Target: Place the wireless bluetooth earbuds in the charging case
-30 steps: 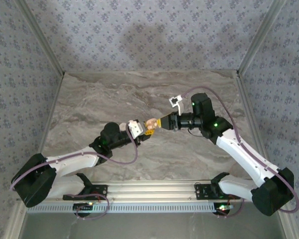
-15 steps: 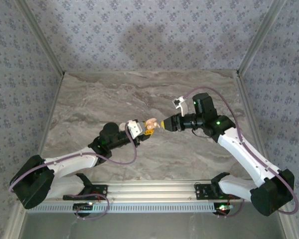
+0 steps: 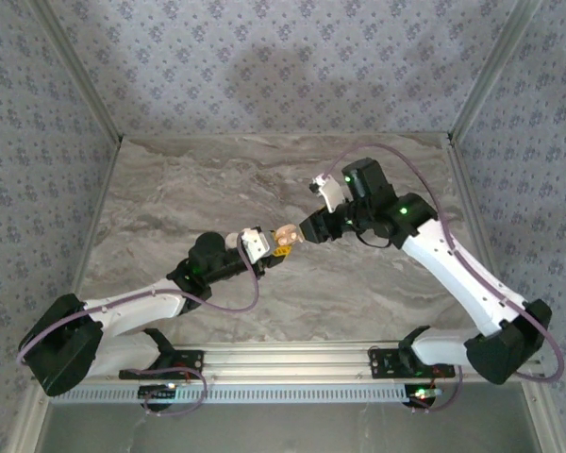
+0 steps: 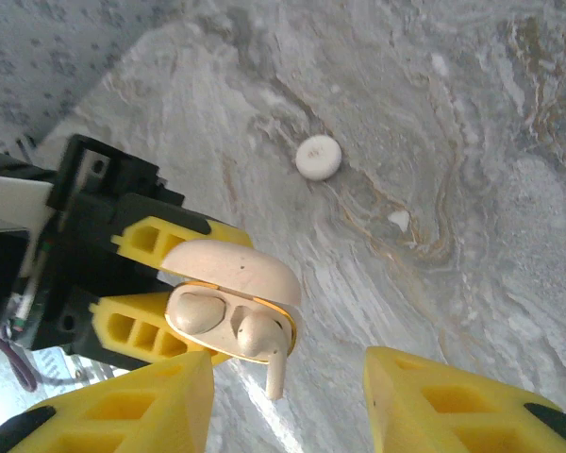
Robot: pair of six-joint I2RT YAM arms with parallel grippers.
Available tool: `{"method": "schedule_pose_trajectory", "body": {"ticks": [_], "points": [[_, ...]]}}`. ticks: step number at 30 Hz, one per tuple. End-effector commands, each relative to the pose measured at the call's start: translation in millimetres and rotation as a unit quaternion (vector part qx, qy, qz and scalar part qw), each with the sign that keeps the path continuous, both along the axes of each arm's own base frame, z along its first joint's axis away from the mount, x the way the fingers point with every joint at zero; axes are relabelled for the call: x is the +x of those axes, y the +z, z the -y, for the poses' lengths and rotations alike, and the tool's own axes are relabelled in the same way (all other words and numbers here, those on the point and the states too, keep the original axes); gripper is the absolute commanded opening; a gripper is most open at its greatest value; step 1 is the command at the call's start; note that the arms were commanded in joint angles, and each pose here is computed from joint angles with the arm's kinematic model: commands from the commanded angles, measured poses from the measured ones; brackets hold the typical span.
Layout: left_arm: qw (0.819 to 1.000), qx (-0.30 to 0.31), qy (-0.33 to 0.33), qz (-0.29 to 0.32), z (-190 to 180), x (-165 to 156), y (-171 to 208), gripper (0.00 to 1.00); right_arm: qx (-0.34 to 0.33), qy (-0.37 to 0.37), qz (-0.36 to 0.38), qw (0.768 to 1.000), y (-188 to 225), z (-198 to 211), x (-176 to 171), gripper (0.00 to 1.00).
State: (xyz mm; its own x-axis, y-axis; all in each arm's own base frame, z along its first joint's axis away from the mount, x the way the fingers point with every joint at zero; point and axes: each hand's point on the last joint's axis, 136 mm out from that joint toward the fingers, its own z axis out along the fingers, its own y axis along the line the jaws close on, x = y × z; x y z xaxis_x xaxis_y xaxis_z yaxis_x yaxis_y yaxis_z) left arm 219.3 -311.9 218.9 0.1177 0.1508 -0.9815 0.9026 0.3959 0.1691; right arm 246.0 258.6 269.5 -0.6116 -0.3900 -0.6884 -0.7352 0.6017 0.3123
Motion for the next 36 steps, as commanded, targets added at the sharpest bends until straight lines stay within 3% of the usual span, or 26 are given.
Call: {"method": "schedule_pose_trajectory", "body": {"ticks": [1,10,36], "points": [[1.000,-0.007,-0.013,0.014,2,-5,9,0.11,-0.048,0.009,-0.014,0.999,-11,4,-4,0.48],[1.000,-0.005,-0.012,0.016,1,-5,10,0.11,-0.022,0.033,-0.033,0.999,-6,-13,-6,0.48],[1.000,-0.005,-0.011,0.017,1,-5,10,0.11,-0.044,0.042,-0.063,0.996,-27,-25,-2,0.43]]}}
